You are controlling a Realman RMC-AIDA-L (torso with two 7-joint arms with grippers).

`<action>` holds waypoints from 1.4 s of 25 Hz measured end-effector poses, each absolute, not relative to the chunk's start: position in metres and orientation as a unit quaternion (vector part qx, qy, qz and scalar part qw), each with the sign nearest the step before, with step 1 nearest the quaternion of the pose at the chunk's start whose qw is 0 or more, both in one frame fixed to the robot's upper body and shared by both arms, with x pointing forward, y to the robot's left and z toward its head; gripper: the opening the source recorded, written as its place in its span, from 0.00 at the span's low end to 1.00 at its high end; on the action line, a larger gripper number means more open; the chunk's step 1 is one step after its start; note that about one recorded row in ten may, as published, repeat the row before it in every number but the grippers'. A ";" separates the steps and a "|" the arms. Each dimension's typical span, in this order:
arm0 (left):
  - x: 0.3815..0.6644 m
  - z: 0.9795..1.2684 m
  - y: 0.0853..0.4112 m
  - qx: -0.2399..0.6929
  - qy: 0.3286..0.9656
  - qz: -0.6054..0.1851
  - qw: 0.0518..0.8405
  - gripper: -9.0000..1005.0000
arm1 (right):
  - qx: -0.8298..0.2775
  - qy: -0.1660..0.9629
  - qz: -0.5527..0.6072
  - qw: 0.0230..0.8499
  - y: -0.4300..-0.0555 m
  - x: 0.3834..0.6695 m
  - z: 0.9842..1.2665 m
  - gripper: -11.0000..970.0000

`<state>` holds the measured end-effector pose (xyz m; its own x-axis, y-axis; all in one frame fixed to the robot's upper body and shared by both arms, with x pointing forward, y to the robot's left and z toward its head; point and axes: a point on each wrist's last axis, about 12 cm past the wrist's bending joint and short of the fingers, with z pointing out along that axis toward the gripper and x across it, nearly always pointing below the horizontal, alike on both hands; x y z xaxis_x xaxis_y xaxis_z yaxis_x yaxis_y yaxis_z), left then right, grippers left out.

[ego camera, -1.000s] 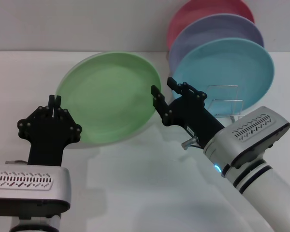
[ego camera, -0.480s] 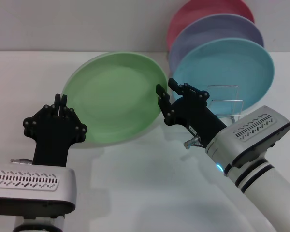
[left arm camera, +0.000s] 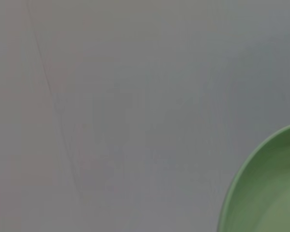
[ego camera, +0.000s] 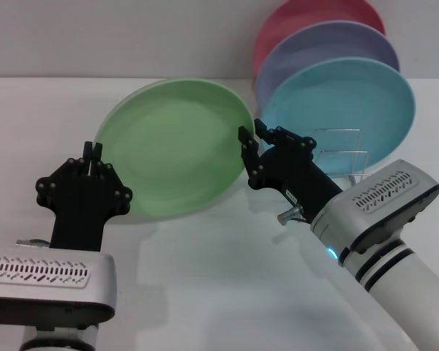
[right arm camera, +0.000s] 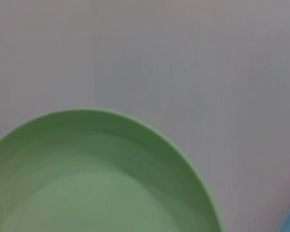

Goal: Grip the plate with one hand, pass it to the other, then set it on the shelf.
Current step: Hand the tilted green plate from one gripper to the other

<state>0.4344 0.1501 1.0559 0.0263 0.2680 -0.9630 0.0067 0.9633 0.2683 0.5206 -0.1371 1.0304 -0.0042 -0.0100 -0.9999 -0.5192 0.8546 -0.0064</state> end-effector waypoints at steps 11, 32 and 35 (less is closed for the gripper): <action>0.434 1.056 0.150 0.100 0.692 0.092 0.709 0.12 | -0.194 0.683 0.188 0.679 -0.137 0.521 1.031 0.21; 0.434 1.056 0.150 0.100 0.692 0.091 0.709 0.13 | -0.195 0.683 0.185 0.679 -0.138 0.521 1.030 0.08; 0.434 1.056 0.150 0.101 0.692 0.091 0.709 0.13 | -0.194 0.682 0.185 0.680 -0.138 0.521 1.031 0.06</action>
<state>0.4339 0.1500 1.0558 0.0263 0.2683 -0.9630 0.0105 0.9632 0.2686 0.5214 -0.1385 1.0305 0.0007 -0.0138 -0.9999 -0.5169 0.8560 -0.0121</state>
